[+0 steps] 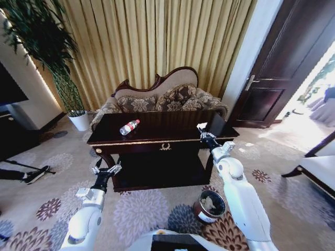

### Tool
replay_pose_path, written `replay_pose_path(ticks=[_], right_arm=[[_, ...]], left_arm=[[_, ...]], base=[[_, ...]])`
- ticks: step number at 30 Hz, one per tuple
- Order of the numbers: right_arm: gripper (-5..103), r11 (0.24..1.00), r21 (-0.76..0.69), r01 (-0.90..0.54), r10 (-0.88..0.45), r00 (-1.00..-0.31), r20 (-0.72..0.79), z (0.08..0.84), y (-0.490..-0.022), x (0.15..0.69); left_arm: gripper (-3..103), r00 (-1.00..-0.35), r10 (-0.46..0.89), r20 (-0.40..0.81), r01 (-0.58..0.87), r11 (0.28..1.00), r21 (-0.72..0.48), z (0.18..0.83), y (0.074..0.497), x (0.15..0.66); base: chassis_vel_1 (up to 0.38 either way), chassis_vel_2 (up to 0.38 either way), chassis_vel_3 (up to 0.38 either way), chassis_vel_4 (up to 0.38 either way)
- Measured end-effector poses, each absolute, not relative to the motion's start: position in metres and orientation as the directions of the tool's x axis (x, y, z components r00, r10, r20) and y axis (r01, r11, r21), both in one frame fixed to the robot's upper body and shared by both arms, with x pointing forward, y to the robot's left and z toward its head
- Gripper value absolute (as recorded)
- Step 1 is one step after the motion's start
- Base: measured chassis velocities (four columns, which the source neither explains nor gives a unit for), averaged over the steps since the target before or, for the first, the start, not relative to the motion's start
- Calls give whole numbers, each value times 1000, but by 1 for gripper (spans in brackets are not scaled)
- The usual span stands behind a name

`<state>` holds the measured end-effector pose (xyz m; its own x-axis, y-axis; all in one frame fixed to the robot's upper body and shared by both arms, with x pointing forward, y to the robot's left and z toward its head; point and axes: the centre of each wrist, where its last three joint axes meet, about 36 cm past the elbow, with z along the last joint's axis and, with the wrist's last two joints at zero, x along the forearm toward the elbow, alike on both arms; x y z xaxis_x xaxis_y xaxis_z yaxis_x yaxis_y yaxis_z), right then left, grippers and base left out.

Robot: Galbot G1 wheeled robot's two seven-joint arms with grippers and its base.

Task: Move to the front of the table and place the trash on the table into the trash bin.

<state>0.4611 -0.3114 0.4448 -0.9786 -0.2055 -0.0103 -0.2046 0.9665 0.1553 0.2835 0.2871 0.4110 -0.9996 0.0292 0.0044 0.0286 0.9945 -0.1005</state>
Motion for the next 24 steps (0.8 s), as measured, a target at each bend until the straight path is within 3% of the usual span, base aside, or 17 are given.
replay_pose_path(ticks=[15,24], right_arm=[[0,965,150,-213,-216,-976,0,437,-300,456],[0,976,145,-164,-178,-980,88,387,-298,451]], left_arm=[[100,-1000,27,-1,27,995,-95,412,291,286],[100,-1000,24,-10,25,993,-116,414,290,291]], base=[[104,-106,-104,115],[67,-62,-76,61]])
